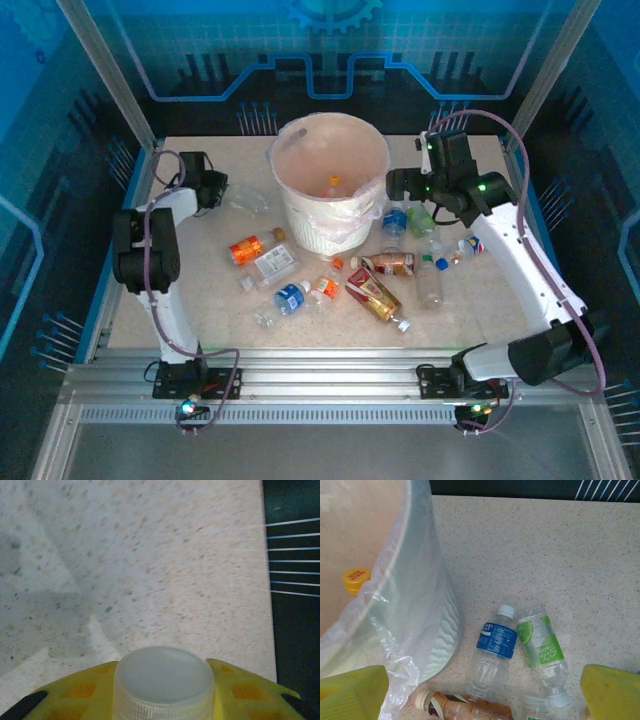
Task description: Put the plastic bottles in the bin
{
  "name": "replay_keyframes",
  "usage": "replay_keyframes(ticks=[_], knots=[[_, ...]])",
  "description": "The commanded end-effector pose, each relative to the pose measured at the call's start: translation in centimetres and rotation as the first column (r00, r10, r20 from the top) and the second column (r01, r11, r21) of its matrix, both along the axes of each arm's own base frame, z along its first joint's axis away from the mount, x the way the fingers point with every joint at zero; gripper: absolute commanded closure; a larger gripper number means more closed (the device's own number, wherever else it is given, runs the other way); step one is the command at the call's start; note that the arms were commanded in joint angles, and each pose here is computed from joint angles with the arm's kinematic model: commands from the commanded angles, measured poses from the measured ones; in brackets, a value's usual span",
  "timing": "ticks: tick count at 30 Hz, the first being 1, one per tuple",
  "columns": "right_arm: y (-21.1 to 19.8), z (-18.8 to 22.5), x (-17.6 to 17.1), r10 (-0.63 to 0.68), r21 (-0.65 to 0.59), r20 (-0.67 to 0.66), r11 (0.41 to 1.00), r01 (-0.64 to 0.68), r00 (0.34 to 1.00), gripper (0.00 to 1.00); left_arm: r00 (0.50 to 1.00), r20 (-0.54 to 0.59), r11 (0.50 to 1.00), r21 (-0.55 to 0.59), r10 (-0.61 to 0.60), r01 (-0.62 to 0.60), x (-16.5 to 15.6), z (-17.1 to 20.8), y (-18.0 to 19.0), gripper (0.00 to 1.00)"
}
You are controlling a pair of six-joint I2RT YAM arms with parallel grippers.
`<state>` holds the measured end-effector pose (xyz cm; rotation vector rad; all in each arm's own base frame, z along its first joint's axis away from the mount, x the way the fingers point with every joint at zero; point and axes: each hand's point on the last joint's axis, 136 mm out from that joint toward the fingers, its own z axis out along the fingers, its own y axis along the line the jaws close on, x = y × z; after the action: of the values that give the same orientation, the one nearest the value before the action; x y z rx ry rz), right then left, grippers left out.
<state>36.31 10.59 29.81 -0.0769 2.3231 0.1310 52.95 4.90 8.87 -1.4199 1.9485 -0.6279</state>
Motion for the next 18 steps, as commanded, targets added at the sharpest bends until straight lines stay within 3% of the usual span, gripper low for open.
replay_keyframes(ticks=[1,7,18], knots=[[-1.2,1.3,-0.2,-0.048,0.007,0.055,0.999,0.047,0.997,0.0,0.975,0.218,0.984,0.18,-0.031,-0.01,1.5,10.4,1.8,0.73],[-2.4,1.4,-1.1,-0.09,-0.001,0.084,0.996,0.091,0.992,0.0,0.926,0.368,0.923,0.379,-0.085,-0.066,0.2,19.9,3.2,0.73],[-4.4,1.4,-2.8,-0.181,0.011,0.135,0.983,0.181,0.974,0.0,0.772,0.586,0.806,0.566,-0.246,-0.173,-4.4,35.1,1.0,0.73]])
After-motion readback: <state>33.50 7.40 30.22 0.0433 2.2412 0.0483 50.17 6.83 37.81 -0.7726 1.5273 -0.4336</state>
